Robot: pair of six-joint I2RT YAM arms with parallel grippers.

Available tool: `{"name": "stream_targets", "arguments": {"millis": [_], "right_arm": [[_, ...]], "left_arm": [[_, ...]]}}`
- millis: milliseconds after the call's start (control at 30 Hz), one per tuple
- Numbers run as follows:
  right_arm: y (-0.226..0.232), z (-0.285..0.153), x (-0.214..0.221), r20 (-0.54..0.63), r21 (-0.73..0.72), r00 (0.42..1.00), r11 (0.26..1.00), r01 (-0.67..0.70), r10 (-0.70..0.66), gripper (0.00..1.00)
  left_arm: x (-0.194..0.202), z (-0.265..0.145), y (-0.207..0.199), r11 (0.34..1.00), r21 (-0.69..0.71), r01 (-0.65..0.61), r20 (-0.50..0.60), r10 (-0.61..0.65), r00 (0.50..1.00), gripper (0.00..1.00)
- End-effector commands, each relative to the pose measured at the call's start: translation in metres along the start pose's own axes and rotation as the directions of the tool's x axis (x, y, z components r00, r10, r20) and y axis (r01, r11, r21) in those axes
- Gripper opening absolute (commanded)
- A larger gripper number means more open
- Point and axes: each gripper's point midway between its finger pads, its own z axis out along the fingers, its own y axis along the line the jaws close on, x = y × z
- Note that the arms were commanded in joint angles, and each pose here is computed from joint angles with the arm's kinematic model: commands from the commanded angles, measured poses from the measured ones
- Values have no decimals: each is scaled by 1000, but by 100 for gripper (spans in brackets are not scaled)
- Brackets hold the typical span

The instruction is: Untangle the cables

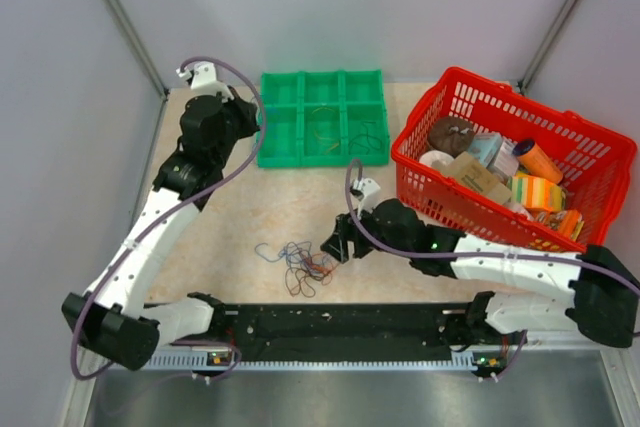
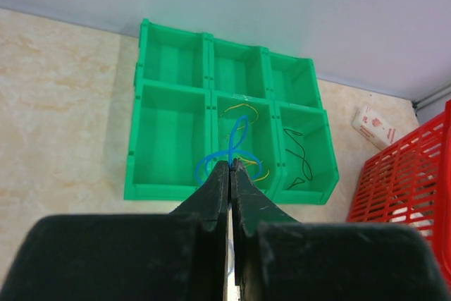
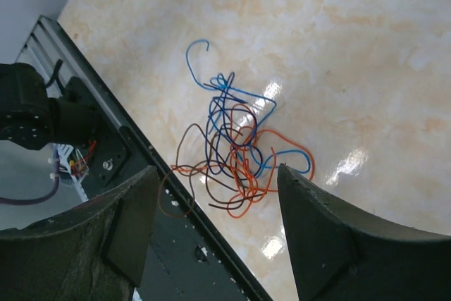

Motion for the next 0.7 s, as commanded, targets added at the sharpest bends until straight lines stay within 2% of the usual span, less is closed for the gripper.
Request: {"name": "stream_targets", "arguments": {"millis": [0, 300, 367, 467, 667], "right_arm": [[10, -23, -32, 112, -8, 992, 999, 52, -51, 68], [8, -46, -44, 182, -1, 982, 998, 57, -56, 69], [2, -48, -38, 164, 23, 985, 998, 59, -62, 70], [-3, -51, -34, 161, 40, 985, 997, 59, -64, 70], [-6, -57, -30, 139, 57, 989, 997, 45, -52, 70]], "left_arm": [[0, 37, -7, 991, 75, 110, 0, -111, 994, 0], [31, 105, 22, 974, 50, 221, -89, -217, 972, 0], [39, 116, 28, 972, 42, 231, -117, -225, 967, 0], [47, 131, 37, 974, 31, 224, -102, -220, 970, 0], [77, 172, 51, 986, -12, 166, -172, -165, 971, 0]]}}
